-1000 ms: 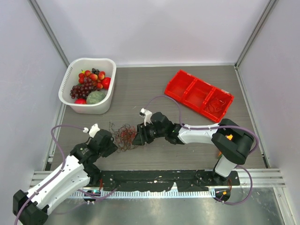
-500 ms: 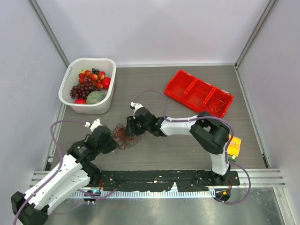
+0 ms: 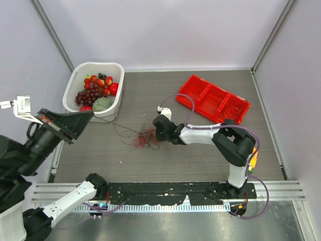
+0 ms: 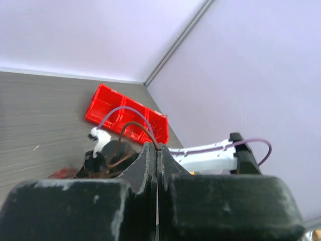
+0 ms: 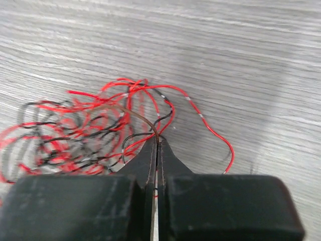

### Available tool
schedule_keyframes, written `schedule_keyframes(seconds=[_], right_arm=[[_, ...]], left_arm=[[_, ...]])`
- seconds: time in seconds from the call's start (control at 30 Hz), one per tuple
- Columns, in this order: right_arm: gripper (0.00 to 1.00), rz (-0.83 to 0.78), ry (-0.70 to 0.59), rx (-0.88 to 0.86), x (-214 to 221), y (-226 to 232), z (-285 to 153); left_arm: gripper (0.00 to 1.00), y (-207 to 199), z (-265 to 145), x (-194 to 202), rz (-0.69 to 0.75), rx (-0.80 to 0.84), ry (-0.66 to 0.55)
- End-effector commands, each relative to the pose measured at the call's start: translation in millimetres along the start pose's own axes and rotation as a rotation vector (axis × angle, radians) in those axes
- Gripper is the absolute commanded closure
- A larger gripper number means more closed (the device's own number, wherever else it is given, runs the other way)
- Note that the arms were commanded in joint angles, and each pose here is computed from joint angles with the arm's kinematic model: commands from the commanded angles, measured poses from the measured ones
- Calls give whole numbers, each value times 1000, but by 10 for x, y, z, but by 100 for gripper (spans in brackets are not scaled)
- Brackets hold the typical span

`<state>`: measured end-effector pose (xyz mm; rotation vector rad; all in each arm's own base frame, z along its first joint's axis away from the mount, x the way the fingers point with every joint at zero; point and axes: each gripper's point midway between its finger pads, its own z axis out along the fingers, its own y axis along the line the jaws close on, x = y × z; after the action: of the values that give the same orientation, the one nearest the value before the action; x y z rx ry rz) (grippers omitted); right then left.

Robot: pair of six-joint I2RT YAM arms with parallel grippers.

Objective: Untangle the cables
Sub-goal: Untie the cable.

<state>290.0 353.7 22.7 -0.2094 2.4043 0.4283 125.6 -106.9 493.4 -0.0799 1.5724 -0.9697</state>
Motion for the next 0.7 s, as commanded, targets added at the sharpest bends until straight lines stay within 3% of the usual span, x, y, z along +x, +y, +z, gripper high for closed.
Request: schedule_keyframes(seconds=[0.0,0.27,0.33,0.43,0.53,0.67], right_arm=[[99,48,-42,181,-50,-656,-192],[94,35,-69,165,-99,-794,-357],[87,30,-66,157,-103,-769,-355],[62,1,-63,149,-125,-774,-381],[48,-2,-63,114,-202,-779,-493],[44,-86,-93,-32,-335,-632,-831]], left_arm=[[100,-516,-125,-613,155,155,-134],[100,-911,41,-1085,106,231,-239],[100,-915,93,-1137,96,216,-251],[100,-955,69,-1292,91,205,-295],[100,-1049,19,-1431,88,228,-336],[100,-1212,-28,-1560,75,286,-367]])
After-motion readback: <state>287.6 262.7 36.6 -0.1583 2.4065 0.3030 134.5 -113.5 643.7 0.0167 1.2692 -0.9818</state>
